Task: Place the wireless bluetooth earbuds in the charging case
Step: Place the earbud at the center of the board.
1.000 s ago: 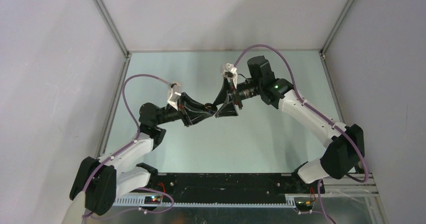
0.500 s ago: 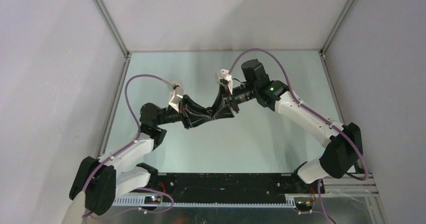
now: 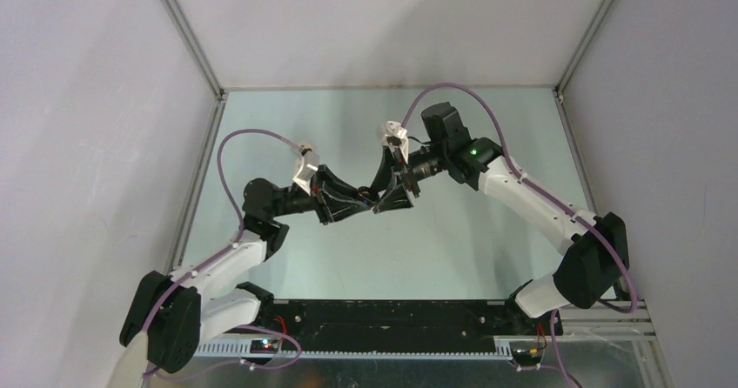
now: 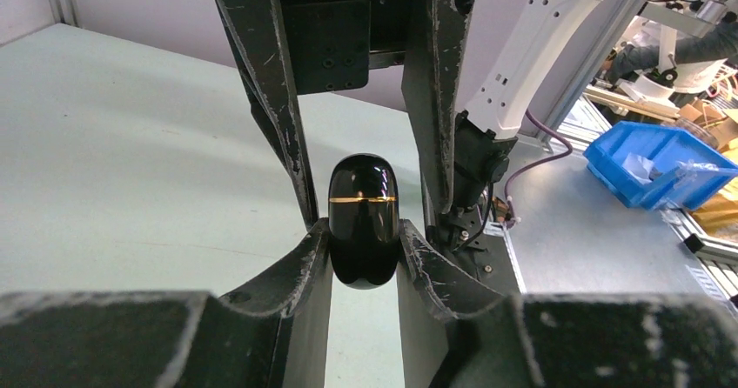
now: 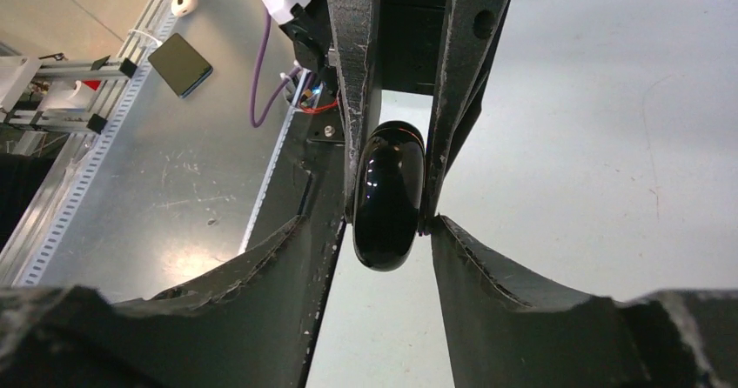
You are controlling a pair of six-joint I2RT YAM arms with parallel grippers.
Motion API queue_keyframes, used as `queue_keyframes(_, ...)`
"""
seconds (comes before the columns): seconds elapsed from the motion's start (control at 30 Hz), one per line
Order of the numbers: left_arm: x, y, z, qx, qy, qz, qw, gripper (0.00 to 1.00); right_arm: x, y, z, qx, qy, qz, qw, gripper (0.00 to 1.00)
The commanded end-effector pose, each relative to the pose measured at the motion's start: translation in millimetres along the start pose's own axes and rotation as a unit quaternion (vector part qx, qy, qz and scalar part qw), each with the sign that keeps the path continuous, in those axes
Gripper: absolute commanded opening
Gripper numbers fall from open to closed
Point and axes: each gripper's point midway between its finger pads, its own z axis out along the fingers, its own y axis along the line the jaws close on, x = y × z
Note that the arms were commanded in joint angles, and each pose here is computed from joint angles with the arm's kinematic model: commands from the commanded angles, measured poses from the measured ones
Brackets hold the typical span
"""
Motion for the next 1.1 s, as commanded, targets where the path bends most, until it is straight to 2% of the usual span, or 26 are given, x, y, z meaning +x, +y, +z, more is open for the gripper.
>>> queue_keyframes(0.0,-15,-4,2,0.008,-0.012,0.033,0.999,0.01,-5,10,0,-0.02,0.002,-0.004,1.0,0.56)
queue_keyframes(0.17,-16,-4,2,0.008,-0.013,0.033,0.999,0.01,-2,5,5,-0.004,0.014,-0.004,1.0,0.49)
queue_keyframes(0.23,-15,-4,3,0.008,-0.012,0.033,0.999,0.01,-2,2,6,0.004,0.016,-0.003,1.0,0.4)
queue_keyframes(0.33,-15,-4,2,0.008,-0.011,0.033,0.999,0.01,-5,1,5,0.008,0.014,-0.005,1.0,0.33)
queue_keyframes(0.4,-14,-4,2,0.009,-0.011,0.033,0.999,0.05,-6,1,5,0.009,0.014,-0.006,1.0,0.3)
queue_keyframes(0.47,-14,-4,2,0.008,-0.011,0.033,0.999,0.12,-7,2,5,0.009,0.015,-0.006,1.0,0.27)
queue_keyframes(0.63,-14,-2,2,0.003,-0.009,0.031,0.999,0.39,-12,3,0,0.012,0.016,-0.01,1.0,0.24)
queue_keyframes(0.67,-14,-1,3,0.002,-0.008,0.029,1.0,0.48,-13,3,-2,0.013,0.015,-0.011,1.0,0.24)
queue_keyframes(0.7,-14,0,3,0.001,-0.008,0.03,1.0,0.54,-14,4,-3,0.015,0.015,-0.011,1.0,0.24)
queue_keyframes(0.73,-14,1,3,-0.003,-0.008,0.03,1.0,0.67,-15,3,-5,0.019,0.014,-0.014,1.0,0.23)
queue_keyframes(0.77,-14,2,3,-0.005,-0.008,0.029,1.0,0.74,-14,4,-6,0.02,0.015,-0.013,1.0,0.23)
queue_keyframes(0.8,-14,4,3,-0.011,-0.008,0.028,1.0,0.91,-16,4,-8,0.026,0.015,-0.016,0.999,0.23)
queue_keyframes(0.87,-16,9,2,-0.022,-0.012,0.029,0.999,0.98,-15,4,-12,0.033,0.018,-0.015,0.999,0.24)
queue_keyframes(1.07,-22,24,-1,-0.059,-0.028,0.036,0.997,0.99,-10,-2,-23,0.057,0.025,-0.006,0.998,0.22)
